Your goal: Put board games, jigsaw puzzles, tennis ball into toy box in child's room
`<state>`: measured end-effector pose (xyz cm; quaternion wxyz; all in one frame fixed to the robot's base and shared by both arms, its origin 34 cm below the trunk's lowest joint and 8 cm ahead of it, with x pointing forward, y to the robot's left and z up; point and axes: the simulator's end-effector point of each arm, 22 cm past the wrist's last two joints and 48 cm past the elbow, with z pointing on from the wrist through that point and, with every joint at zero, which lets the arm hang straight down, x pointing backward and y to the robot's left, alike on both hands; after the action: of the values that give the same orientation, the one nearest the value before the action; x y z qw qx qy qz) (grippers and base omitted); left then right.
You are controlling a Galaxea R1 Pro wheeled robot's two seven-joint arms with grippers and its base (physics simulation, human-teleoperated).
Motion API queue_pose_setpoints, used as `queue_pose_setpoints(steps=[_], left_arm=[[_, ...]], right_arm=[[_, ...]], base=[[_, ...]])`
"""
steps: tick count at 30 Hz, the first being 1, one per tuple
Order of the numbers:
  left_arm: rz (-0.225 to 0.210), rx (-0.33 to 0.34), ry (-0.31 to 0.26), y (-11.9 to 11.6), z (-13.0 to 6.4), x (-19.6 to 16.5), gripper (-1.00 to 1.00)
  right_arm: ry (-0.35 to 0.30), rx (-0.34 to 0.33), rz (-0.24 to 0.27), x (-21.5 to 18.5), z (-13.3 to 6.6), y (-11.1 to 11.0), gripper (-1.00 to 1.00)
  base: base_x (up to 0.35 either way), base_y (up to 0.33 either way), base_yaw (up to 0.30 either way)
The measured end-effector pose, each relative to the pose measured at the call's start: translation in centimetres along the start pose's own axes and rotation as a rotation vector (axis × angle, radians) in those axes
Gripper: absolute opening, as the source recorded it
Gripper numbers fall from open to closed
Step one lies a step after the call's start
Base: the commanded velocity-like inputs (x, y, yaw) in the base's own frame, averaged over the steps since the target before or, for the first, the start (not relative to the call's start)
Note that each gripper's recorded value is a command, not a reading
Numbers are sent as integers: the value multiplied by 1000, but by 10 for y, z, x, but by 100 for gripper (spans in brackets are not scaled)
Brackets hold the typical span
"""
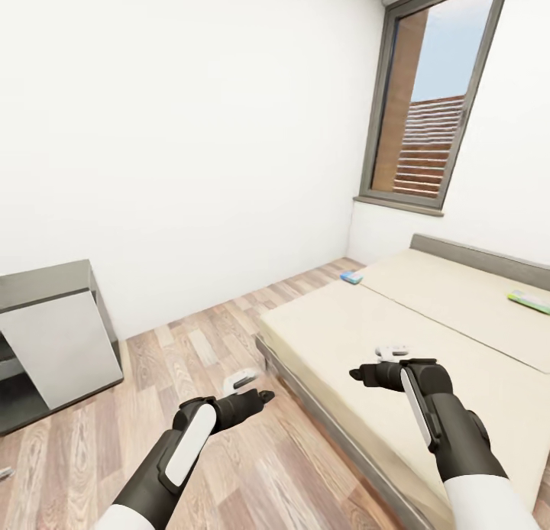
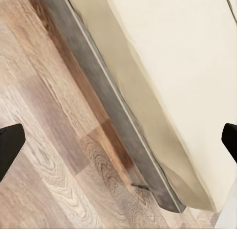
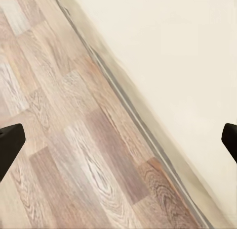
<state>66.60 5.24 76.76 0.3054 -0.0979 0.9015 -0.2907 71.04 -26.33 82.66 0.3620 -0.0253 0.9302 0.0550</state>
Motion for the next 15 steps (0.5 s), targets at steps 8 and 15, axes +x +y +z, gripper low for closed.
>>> queue_pose_setpoints(steps=[8,15], left_arm=[[-1,-1,1,0,0,0,100],[-2,-1,0,1,0,0,100]], right_arm=[[1,0,0,0,0,0,100],[1,0,0,0,0,0,100]], base=[[0,-7,289],[0,-2,297]])
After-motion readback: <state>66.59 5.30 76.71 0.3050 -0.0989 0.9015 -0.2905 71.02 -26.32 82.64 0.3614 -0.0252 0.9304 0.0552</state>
